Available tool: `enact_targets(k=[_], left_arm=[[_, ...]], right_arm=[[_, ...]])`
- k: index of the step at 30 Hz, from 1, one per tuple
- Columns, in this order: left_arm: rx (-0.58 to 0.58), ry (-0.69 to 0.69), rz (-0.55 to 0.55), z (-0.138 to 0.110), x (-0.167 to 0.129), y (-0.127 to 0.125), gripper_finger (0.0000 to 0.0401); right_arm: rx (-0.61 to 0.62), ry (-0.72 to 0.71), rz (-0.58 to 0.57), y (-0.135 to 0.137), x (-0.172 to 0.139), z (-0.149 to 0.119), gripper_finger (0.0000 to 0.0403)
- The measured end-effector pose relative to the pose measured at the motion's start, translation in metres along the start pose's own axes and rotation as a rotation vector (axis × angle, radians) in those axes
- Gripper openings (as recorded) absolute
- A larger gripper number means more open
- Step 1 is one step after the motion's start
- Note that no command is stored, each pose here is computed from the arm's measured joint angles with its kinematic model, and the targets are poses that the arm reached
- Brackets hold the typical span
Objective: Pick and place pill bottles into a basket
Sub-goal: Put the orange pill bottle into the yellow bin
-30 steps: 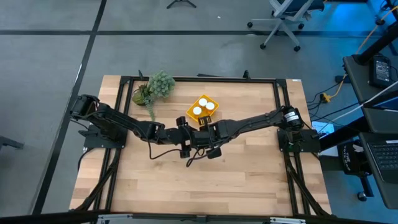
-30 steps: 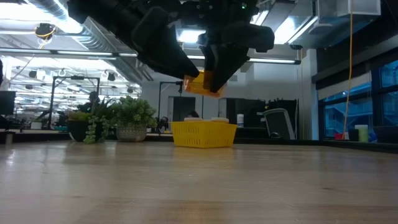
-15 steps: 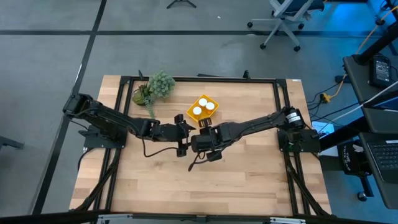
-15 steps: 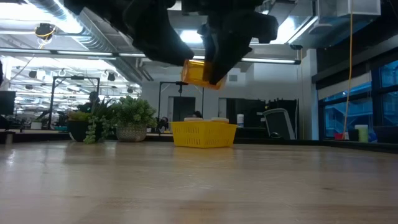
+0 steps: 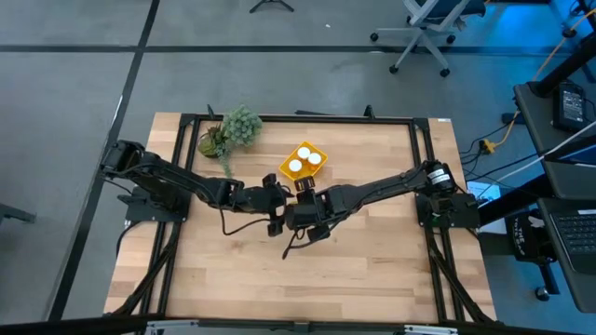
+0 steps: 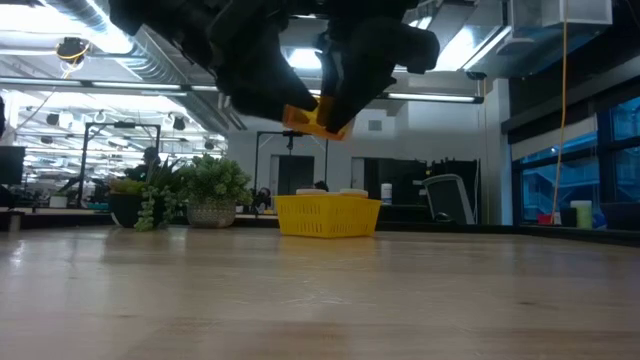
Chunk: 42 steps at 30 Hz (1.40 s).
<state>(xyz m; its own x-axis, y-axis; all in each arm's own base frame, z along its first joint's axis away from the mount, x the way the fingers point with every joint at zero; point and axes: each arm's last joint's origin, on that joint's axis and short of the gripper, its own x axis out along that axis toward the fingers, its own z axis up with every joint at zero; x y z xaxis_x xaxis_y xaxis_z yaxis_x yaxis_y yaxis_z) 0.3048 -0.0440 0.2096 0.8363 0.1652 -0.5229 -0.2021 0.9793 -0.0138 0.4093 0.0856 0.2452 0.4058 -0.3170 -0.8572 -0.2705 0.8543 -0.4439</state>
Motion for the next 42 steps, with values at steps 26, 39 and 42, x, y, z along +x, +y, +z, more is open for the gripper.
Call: enact_targets(k=[26,39,42], left_arm=[[-0.082,0.042,-0.042,-0.0023,-0.0008,-0.0008,0.0186],[-0.071,0.04,-0.049,-0.0021,-0.0009,-0.0012,0.0181],[-0.062,0.039,-0.048,-0.002,-0.0009,-0.0012,0.0181]], right_arm=[[-0.009,-0.039,-0.048,-0.0026,0.0009,0.0045,0.0158],[-0.015,-0.038,-0.056,-0.0028,0.0009,0.0046,0.0158],[-0.017,-0.036,-0.058,-0.0027,0.0009,0.0045,0.016]])
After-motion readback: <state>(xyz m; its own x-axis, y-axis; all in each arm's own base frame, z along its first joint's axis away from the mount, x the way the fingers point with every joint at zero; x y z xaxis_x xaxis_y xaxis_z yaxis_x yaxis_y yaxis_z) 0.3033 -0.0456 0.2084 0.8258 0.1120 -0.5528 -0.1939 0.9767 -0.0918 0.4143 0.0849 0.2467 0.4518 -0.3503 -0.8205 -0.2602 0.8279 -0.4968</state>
